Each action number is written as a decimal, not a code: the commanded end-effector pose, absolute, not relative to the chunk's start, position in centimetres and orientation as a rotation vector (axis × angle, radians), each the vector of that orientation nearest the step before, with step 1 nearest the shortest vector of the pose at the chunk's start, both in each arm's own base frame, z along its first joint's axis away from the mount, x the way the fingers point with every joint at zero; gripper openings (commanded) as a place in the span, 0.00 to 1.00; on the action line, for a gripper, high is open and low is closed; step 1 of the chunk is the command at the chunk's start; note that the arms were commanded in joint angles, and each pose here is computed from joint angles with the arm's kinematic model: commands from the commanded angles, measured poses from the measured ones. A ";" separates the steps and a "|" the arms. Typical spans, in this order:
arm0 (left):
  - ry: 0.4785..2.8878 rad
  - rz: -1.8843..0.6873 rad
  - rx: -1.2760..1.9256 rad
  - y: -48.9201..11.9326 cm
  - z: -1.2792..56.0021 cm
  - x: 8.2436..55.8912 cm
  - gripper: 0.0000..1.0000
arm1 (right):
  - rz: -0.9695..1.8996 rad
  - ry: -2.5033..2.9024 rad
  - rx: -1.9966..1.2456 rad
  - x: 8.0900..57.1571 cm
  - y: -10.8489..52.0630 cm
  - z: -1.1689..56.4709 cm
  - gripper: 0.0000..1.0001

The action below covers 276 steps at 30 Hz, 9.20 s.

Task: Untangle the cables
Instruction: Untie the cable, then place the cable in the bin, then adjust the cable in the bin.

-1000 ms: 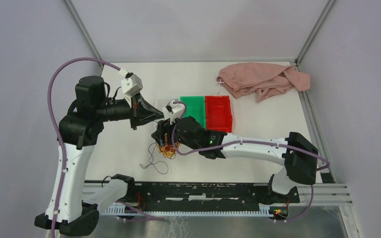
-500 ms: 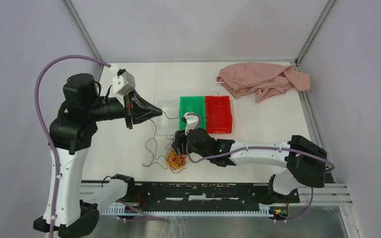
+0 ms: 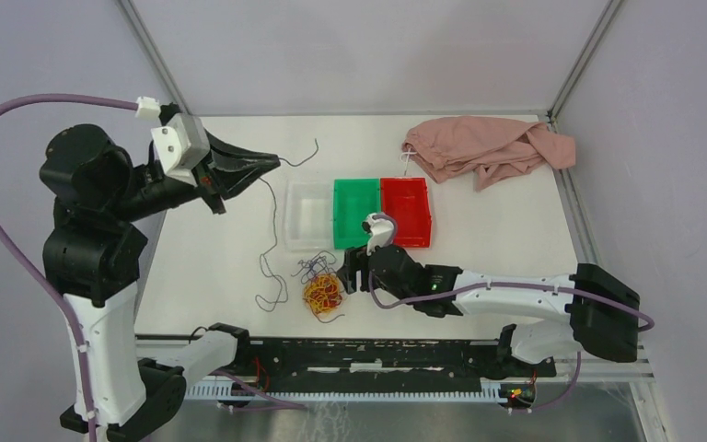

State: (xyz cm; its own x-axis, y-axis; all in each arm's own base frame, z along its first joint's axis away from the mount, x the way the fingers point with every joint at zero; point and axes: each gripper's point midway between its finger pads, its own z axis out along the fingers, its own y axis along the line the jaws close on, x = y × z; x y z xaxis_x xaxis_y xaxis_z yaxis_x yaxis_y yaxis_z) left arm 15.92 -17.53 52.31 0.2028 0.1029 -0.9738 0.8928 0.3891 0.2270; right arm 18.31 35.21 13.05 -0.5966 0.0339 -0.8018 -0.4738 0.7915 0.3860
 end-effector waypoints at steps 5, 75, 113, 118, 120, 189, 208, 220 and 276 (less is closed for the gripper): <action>0.953 -0.377 0.915 -14.9 61.8 16.7 0.03 | 0.818 1.979 -0.396 19.4 38.9 20.2 0.78; 0.637 -0.047 0.649 -17.0 68.0 32.6 0.03 | 0.802 2.084 -0.218 32.8 35.9 23.4 0.91; 1.824 -0.468 0.997 -19.5 32.8 28.7 0.03 | 0.652 2.399 0.030 29.2 30.0 20.8 0.90; 1.880 -0.520 1.009 -19.4 32.1 27.1 0.03 | 0.668 2.429 0.072 28.6 30.0 21.2 0.90; 1.903 -0.538 1.027 -19.4 31.4 26.5 0.03 | 0.674 2.430 0.073 28.6 30.1 21.3 0.90; 2.148 -0.194 1.245 -19.7 15.8 37.3 0.31 | 0.702 2.208 -0.079 30.7 30.6 23.6 0.89; 2.094 -0.260 1.306 -16.1 25.8 32.7 0.99 | 0.679 2.215 -0.105 30.8 30.2 23.4 0.90; 2.209 -0.508 1.426 -11.7 18.5 26.2 0.94 | 0.685 2.229 -0.112 30.7 30.3 22.9 0.89; 2.173 -0.321 1.363 -16.4 20.1 35.0 0.98 | 0.619 2.329 -0.096 31.4 29.3 18.5 0.81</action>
State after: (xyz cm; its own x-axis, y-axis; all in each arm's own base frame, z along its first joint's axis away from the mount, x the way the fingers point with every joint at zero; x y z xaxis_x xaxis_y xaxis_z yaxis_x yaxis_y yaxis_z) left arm 39.64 -16.57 18.80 -0.3184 0.7440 -0.5874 0.8371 0.5115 0.1940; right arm 30.79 29.44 17.54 -0.7647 0.1121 -0.6346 -0.2218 0.8788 0.4225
